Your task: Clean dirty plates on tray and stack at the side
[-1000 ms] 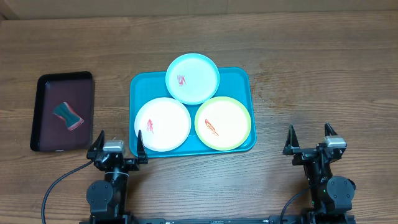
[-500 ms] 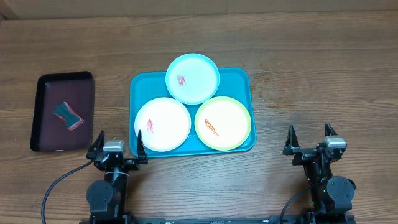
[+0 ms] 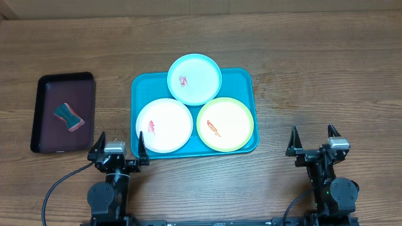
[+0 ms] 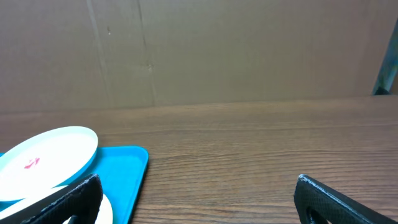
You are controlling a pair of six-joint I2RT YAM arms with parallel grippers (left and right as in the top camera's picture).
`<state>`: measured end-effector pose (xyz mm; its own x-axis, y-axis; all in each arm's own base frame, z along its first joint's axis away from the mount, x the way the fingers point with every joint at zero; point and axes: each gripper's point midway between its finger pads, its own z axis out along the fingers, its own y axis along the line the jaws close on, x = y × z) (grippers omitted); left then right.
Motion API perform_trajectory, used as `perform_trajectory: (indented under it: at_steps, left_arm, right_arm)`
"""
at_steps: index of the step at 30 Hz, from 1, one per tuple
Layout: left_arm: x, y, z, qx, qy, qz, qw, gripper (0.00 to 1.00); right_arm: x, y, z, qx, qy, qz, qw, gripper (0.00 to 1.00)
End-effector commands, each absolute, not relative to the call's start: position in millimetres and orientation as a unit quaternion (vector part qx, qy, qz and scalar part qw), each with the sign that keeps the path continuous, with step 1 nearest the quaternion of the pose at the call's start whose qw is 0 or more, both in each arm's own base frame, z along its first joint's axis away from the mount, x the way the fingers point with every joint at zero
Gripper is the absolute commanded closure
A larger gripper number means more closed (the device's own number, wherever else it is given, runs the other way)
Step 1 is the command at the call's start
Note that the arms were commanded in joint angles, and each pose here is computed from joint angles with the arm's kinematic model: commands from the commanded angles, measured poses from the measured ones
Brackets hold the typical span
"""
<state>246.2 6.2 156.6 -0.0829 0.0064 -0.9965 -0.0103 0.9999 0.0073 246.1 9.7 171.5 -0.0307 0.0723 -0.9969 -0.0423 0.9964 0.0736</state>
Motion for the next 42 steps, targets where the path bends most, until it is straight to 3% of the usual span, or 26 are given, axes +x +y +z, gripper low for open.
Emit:
perform_trajectory:
  at_steps: [1,42]
  left_arm:
    - [246.0,6.5,156.0,0.005,0.734,0.016,0.679,0.00]
    - [246.1,6.5,156.3,0.005,0.733,0.016,0.680,0.00]
  right_arm:
    - [246.2,11.8,169.5,0.005,0.716,0.043,0.697,0.00]
    - [246.2,11.8,169.5,0.005,0.716,0.043,0.697,0.00]
